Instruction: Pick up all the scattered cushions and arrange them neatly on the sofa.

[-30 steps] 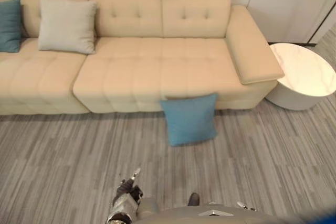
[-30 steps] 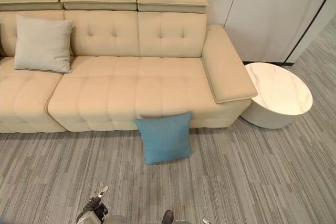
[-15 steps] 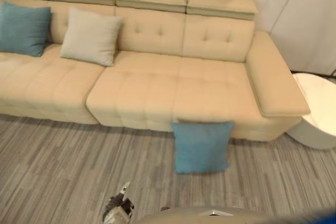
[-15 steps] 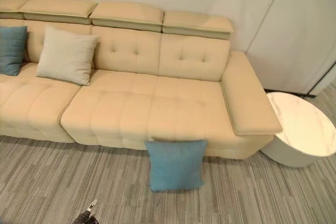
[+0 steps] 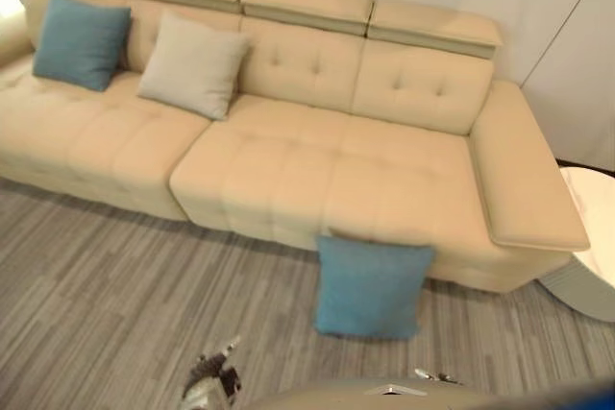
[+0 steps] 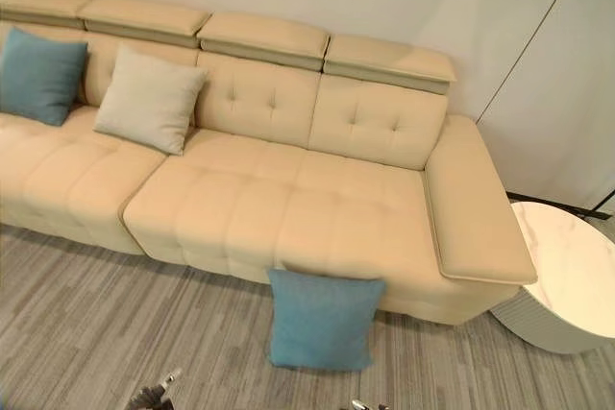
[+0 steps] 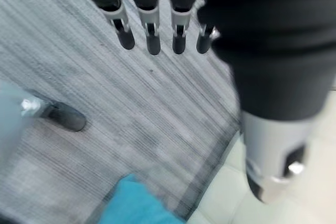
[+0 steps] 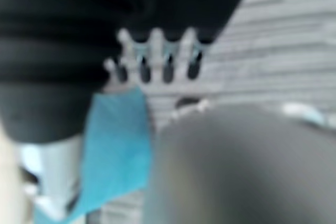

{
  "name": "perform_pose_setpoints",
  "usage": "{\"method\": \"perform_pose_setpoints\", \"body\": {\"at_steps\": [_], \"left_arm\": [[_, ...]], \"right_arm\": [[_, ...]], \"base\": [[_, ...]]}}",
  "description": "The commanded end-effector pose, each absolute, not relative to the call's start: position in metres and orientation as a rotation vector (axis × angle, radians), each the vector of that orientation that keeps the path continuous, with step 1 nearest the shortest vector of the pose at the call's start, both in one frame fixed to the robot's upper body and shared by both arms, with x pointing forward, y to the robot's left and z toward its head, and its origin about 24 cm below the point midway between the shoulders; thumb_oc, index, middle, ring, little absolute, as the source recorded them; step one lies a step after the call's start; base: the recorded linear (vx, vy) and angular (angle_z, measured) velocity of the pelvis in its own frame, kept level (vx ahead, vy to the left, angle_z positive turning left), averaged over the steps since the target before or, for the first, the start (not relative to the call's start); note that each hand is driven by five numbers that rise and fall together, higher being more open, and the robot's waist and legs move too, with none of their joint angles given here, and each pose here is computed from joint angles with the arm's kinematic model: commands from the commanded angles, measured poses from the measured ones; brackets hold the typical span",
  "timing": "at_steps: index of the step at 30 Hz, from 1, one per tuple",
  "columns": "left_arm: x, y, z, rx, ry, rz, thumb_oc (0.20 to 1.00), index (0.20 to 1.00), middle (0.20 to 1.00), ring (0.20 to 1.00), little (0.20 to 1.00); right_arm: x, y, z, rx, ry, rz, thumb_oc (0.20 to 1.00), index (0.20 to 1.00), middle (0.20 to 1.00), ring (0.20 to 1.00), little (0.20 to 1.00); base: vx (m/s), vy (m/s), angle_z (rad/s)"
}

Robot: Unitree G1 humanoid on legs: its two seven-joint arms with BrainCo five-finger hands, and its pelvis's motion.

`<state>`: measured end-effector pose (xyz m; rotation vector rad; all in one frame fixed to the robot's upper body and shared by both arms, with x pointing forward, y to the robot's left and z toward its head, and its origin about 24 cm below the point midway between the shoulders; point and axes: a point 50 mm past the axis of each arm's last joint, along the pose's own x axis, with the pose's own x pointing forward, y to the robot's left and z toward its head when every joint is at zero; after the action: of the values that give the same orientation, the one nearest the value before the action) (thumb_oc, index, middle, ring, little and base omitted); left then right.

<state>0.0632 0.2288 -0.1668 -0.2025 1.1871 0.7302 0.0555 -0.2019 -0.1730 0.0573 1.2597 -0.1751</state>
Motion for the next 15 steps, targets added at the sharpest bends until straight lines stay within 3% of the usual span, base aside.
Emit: {"method": "perform_pose_setpoints", "body": {"at_steps": [1, 3, 4, 5, 6, 8, 10, 15], "left_arm": [[0.088, 0.235, -0.161, -0.196, 1.116, 0.704, 1.000, 1.000, 1.000, 1.000, 1.000], [0.107, 0.228, -0.157, -0.213, 1.060, 0.591, 1.000, 1.000, 1.000, 1.000, 1.000], [0.137, 0.234, -0.145, -0.218, 0.959, 0.524, 1.000, 1.000, 1.000, 1.000, 1.000], [0.137, 0.234, -0.145, -0.218, 0.959, 0.524, 1.000, 1.000, 1.000, 1.000, 1.000], [0.182, 0.244, -0.123, -0.234, 0.821, 0.514, 1.000, 1.000, 1.000, 1.000, 1.000], [0.200, 0.247, -0.113, -0.226, 0.773, 0.494, 1.000, 1.000, 1.000, 1.000, 1.000], [0.262, 0.274, -0.060, -0.177, 0.567, 0.470, 1.000, 1.000, 1.000, 1.000, 1.000], [0.312, 0.293, 0.003, -0.221, 0.334, 0.497, 1.000, 1.000, 1.000, 1.000, 1.000]], "right_arm": [[0.066, -0.193, -0.172, 0.040, 1.220, -0.146, 1.000, 1.000, 1.000, 1.000, 1.000], [0.082, -0.205, -0.167, -0.011, 1.162, -0.141, 1.000, 1.000, 1.000, 1.000, 1.000], [0.108, -0.217, -0.158, -0.033, 1.077, -0.150, 1.000, 1.000, 1.000, 1.000, 1.000], [0.108, -0.217, -0.158, -0.033, 1.076, -0.150, 1.000, 1.000, 1.000, 1.000, 1.000], [0.150, -0.232, -0.140, -0.061, 0.955, -0.158, 1.000, 1.000, 1.000, 1.000, 1.000], [0.170, -0.240, -0.129, -0.079, 0.898, -0.165, 1.000, 1.000, 1.000, 1.000, 1.000], [0.240, -0.265, -0.081, -0.130, 0.703, -0.195, 1.000, 1.000, 1.000, 1.000, 1.000], [0.300, -0.293, -0.016, -0.173, 0.520, -0.242, 1.000, 1.000, 1.000, 1.000, 1.000]], "base": [[0.07, -0.254, 0.04], [0.00, -0.237, -0.04], [-0.07, -0.128, 0.01], [-0.28, -0.119, 0.14], [-0.33, -0.057, 0.19], [-0.36, -0.037, 0.36], [-0.40, -0.006, 0.30], [-0.16, 0.042, 0.13]]}}
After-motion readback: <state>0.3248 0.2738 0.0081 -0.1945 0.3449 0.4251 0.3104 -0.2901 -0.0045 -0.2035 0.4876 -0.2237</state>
